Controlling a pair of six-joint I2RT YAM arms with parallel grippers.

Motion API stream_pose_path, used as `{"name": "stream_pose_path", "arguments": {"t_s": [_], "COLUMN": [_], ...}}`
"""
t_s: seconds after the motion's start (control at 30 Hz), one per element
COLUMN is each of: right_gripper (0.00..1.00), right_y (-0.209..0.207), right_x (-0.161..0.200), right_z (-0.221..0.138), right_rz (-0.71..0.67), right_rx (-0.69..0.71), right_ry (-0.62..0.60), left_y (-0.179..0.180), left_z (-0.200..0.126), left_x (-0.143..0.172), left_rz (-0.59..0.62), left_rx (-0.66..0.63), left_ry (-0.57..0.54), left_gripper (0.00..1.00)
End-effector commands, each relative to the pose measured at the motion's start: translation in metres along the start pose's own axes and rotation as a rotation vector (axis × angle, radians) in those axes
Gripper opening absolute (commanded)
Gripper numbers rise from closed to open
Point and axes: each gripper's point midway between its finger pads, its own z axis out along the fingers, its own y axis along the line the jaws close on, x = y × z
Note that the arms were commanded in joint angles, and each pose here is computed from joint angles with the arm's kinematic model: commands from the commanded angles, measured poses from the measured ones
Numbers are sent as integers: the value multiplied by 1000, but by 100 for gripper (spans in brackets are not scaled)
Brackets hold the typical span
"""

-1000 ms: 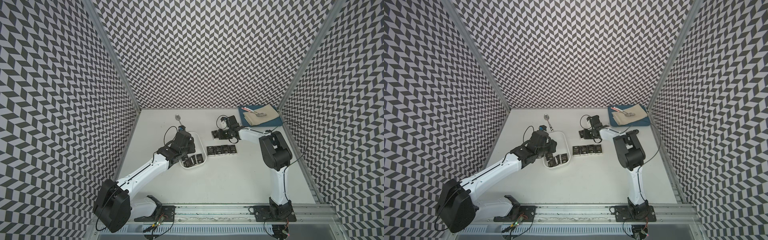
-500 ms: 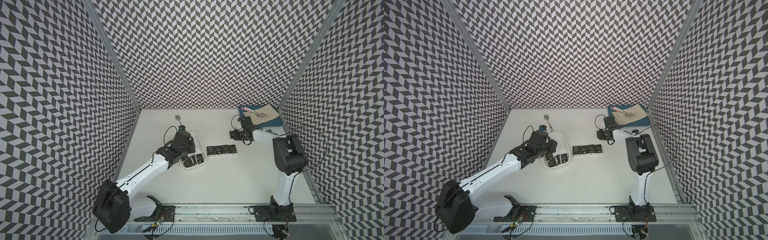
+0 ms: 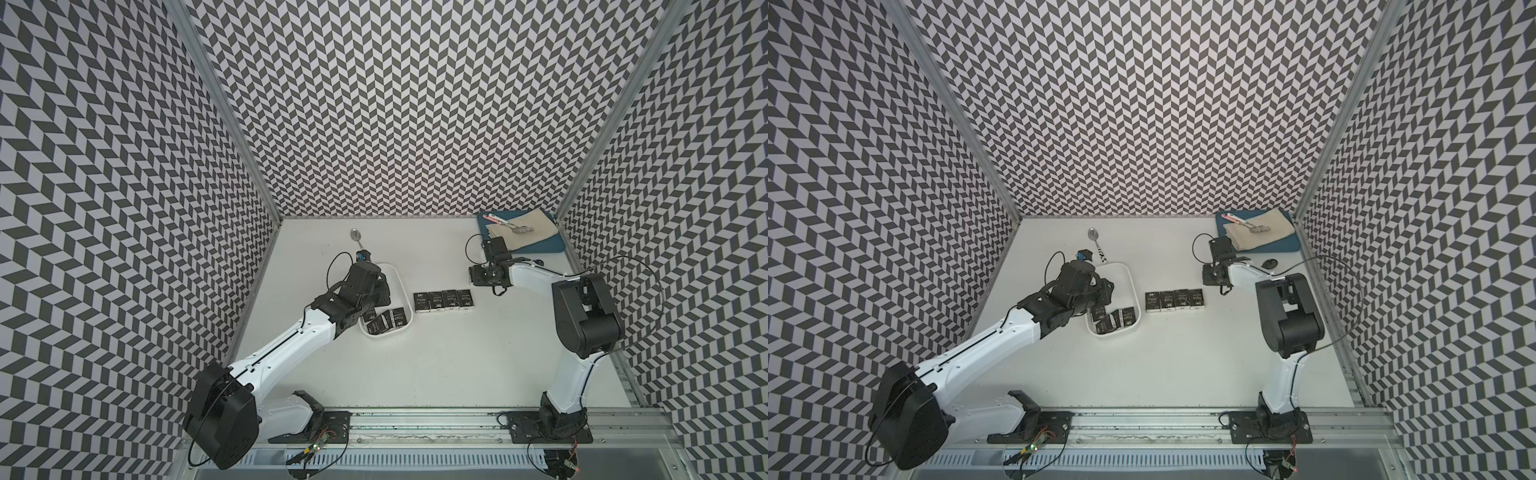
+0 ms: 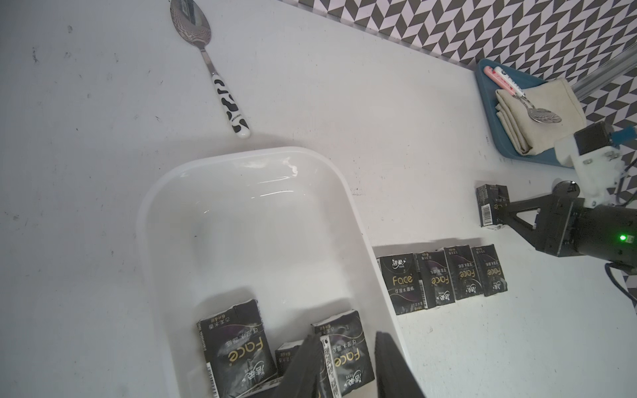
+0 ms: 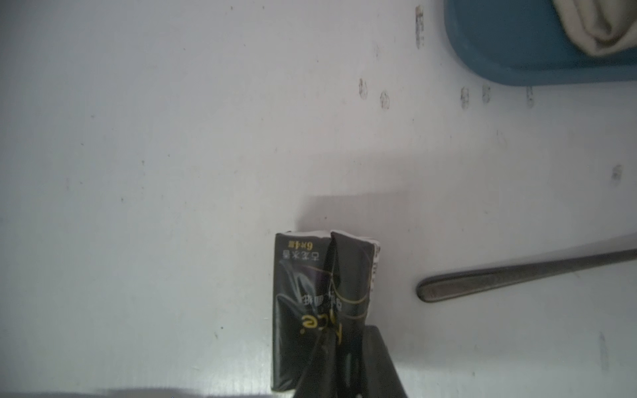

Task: Take the pocket tissues out of the storage box
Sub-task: Move the pocket tissues to the center of the board.

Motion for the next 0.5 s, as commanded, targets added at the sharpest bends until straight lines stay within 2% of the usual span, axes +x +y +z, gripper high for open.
{"name": "stream_pose_path", "arguments": {"t_s": [0.0, 0.27, 0.47], "right_gripper": [18, 19, 19], "right_y": [-20, -16, -7], "right_x": [40, 60, 83], "right_z": [-7, -30, -32], "right_rz": [-2, 13, -14], "right_rx": [75, 64, 66], "right_ry": [113, 115, 145], "left_y": [-10, -22, -27], "left_z": [-6, -8, -16], "left_x": [-12, -17, -22], "left_rz": [10, 6, 15], "left_rx": [42, 89, 103], "left_ry": [-27, -18, -25], "left_gripper": [32, 32, 32]}}
